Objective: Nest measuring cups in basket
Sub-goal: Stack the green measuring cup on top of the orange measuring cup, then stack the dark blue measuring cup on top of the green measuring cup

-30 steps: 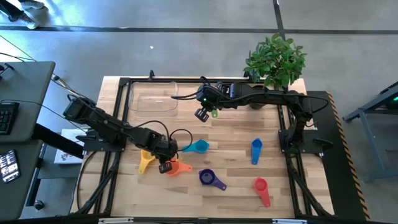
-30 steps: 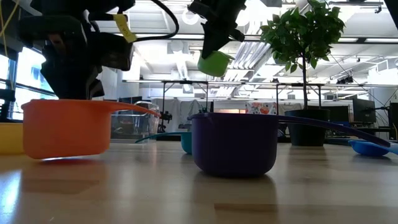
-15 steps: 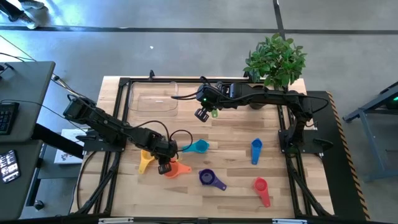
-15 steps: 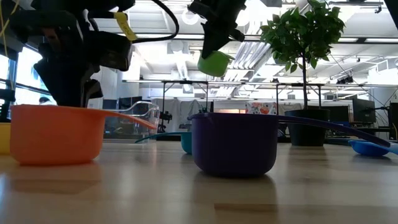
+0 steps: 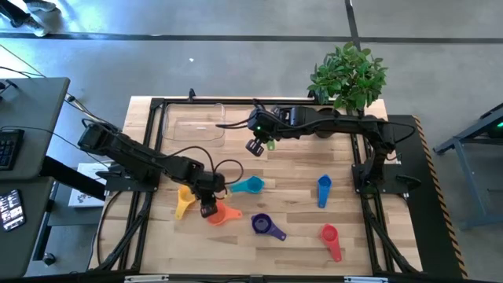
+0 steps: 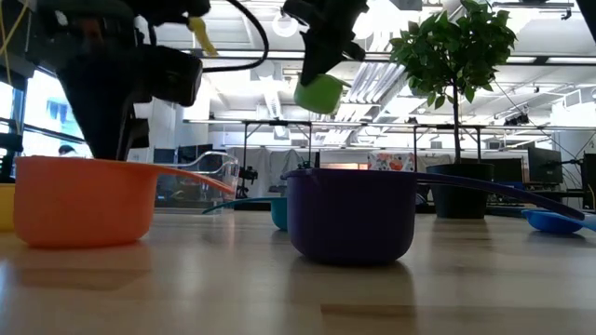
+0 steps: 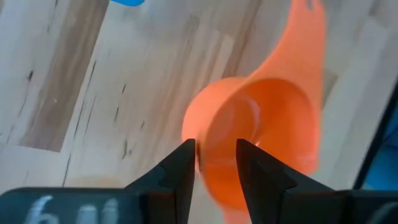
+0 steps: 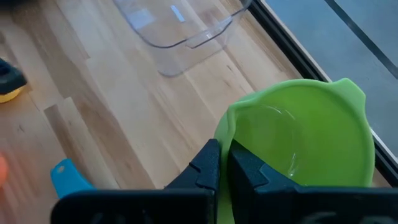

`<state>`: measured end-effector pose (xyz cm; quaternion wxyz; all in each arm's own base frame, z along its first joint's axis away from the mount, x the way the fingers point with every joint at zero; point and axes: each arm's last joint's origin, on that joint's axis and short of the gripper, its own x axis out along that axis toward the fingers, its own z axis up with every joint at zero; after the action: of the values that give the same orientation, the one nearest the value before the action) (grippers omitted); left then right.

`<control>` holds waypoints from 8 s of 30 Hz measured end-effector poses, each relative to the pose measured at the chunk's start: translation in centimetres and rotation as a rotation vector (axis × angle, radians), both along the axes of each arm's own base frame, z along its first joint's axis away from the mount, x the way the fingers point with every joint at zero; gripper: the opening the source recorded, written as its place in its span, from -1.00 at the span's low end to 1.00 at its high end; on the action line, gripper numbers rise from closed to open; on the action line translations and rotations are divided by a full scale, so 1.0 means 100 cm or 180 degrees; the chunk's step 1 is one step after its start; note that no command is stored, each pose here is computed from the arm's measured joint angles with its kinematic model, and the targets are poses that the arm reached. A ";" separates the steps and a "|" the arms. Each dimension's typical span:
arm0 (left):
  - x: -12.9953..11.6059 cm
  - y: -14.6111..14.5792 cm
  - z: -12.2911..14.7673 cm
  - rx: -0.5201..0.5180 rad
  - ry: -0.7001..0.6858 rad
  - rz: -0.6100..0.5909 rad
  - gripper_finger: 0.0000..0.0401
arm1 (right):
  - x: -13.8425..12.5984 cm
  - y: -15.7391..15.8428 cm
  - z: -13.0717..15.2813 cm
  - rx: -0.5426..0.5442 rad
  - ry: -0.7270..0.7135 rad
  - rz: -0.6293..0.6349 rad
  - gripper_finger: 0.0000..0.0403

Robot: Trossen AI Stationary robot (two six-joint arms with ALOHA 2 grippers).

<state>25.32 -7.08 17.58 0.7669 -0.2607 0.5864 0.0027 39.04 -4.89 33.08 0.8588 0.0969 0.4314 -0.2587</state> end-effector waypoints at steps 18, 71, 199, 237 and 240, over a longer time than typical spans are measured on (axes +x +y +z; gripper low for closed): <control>-0.037 0.004 0.075 -0.0571 -0.0760 0.0590 -0.49 | 0.005 0.067 0.002 0.0044 -0.0117 0.0495 -0.98; -0.173 0.048 0.173 -0.0308 -0.3243 0.1207 -0.49 | 0.057 0.163 0.016 -0.0510 -0.1915 0.2375 -0.98; -0.177 0.050 0.154 0.0069 -0.2703 0.1187 -0.49 | 0.053 0.195 -0.122 0.0763 0.0128 0.0796 -0.65; -0.178 0.051 0.151 0.0309 -0.2654 0.0987 -0.49 | -0.005 0.197 -0.111 0.1230 0.1150 0.0962 -0.65; -0.178 0.051 0.151 0.0312 -0.2654 0.0991 -0.49 | -0.004 0.194 -0.111 0.1226 0.1144 0.0937 -0.65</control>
<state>7.55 -1.98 32.65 0.9397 -0.2880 0.1801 0.0404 38.64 14.55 22.00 0.7629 0.1471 0.6269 -0.0579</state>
